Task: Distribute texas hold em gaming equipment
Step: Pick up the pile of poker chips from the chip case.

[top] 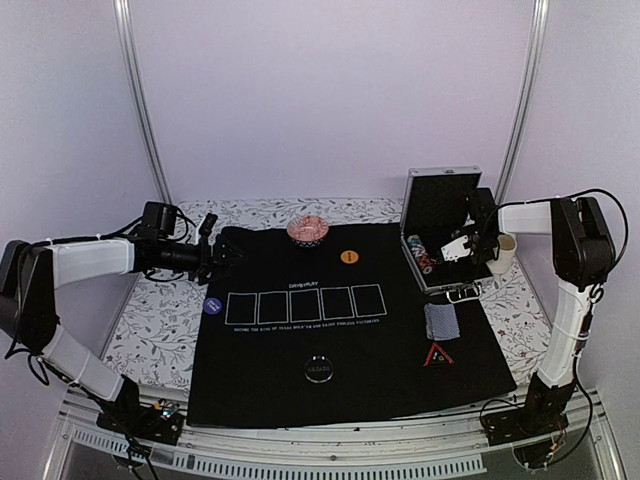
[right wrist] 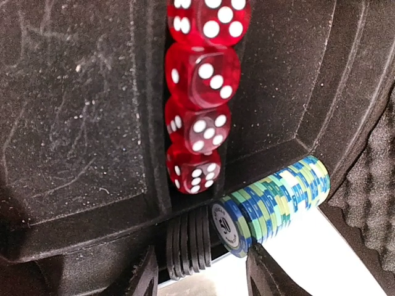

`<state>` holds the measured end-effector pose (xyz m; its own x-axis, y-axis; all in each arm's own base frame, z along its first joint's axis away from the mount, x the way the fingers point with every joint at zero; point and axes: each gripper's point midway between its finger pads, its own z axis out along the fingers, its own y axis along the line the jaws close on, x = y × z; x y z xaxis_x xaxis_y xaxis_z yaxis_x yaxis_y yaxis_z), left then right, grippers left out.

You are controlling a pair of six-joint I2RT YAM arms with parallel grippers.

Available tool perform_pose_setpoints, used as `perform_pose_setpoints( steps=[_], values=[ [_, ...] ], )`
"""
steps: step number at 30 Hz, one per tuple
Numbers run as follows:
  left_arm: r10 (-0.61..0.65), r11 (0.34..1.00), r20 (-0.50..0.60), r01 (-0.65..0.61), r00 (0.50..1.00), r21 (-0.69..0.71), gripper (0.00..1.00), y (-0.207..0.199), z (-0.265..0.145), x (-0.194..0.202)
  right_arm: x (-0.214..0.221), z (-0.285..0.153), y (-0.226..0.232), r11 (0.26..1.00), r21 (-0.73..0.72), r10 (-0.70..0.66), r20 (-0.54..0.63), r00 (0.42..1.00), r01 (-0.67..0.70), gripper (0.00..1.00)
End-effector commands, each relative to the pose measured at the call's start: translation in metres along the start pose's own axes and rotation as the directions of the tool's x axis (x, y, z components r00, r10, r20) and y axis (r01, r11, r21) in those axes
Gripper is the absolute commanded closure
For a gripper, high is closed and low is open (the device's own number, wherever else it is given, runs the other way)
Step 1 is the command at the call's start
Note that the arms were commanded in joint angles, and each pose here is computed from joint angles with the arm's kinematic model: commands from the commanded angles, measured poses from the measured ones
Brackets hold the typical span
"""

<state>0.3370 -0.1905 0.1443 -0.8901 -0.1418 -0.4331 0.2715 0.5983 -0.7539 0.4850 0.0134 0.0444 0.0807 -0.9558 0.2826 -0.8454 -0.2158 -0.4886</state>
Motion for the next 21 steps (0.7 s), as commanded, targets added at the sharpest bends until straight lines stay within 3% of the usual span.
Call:
perform_pose_setpoints(
  steps=[1,9,21],
  values=[
    [0.017,1.000,0.009,-0.017,1.000,0.013,0.02,-0.005,-0.002,-0.007,0.002,0.023,0.049,0.987,-0.162,-0.022,-0.024,0.999,0.018,0.49],
    [0.020,1.000,0.006,-0.020,1.000,0.020,0.02,-0.006,-0.002,-0.006,0.004,0.012,0.038,0.993,-0.121,-0.012,-0.015,1.000,0.010,0.42],
    [0.018,1.000,0.007,-0.018,1.000,0.020,0.02,-0.006,-0.002,-0.007,0.002,0.000,0.042,0.995,-0.103,-0.014,0.004,1.000,0.014,0.44]
  ],
)
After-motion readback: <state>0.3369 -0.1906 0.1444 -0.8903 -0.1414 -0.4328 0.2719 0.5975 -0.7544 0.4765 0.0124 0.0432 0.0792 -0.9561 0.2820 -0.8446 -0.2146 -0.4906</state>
